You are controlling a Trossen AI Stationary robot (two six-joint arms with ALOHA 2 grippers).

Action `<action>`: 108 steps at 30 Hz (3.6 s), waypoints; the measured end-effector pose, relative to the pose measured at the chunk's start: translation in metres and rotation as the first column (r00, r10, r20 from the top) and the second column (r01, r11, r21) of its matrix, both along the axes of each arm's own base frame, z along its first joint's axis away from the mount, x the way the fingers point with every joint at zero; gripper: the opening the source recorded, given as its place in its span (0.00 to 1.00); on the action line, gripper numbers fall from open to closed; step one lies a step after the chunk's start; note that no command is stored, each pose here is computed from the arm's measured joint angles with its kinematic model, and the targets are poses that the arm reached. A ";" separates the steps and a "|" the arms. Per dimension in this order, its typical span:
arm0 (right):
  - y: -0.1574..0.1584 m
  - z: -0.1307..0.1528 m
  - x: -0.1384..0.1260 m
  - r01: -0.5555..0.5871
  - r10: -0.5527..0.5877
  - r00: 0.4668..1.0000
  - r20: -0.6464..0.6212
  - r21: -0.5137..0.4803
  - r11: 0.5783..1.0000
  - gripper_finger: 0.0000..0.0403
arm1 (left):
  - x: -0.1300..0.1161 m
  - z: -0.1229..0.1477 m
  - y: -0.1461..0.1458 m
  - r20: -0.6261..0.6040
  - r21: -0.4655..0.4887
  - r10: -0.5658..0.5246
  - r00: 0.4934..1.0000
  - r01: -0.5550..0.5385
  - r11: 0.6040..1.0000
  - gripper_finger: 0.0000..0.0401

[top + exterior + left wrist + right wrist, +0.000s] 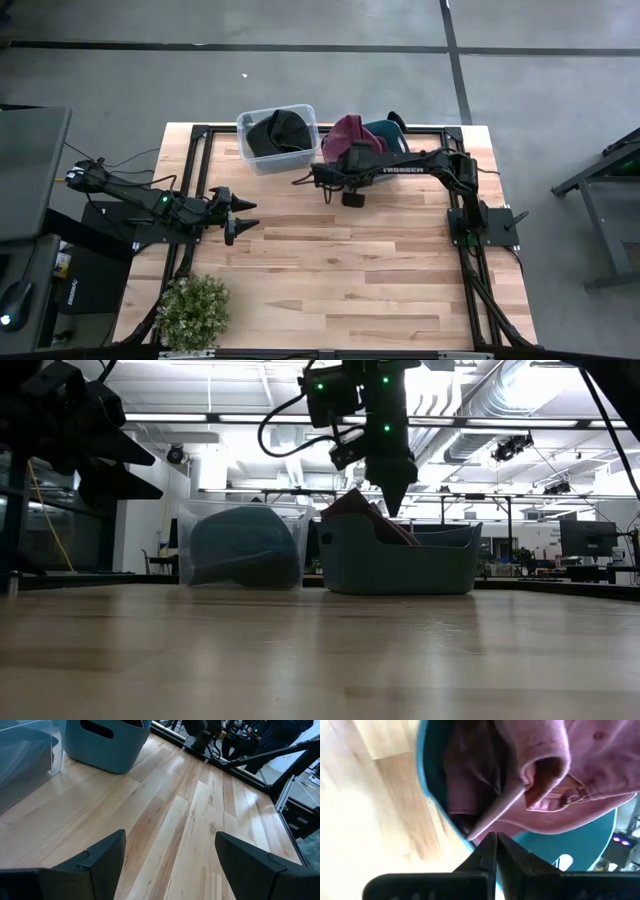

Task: Pick & Place hat
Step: Put the red cap into the blue bin

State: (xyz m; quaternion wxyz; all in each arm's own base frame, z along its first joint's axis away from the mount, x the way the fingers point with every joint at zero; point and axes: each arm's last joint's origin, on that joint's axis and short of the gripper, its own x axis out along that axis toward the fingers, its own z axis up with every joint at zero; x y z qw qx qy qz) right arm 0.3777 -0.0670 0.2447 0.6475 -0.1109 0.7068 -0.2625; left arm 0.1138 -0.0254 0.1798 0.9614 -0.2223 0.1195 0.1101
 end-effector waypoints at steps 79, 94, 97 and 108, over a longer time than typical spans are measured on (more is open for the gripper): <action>0.006 -0.061 -0.095 0.078 0.094 0.645 0.758 -0.188 0.979 0.55 | 0.000 0.000 0.000 -0.003 0.001 0.000 1.000 0.000 1.000 0.73; 0.006 -0.062 -0.095 0.037 0.088 0.636 0.767 -0.144 0.989 0.15 | 0.000 0.000 0.000 -0.003 0.001 0.000 1.000 0.000 1.000 0.73; 0.006 -0.062 -0.095 0.030 0.092 0.638 0.765 -0.144 0.989 0.06 | 0.000 0.000 0.000 -0.003 0.001 0.000 1.000 0.000 1.000 0.73; 0.005 -0.063 -0.096 -0.006 0.145 0.682 0.717 -0.193 0.981 0.02 | 0.000 0.000 0.000 -0.003 0.001 0.000 1.000 0.000 1.000 0.73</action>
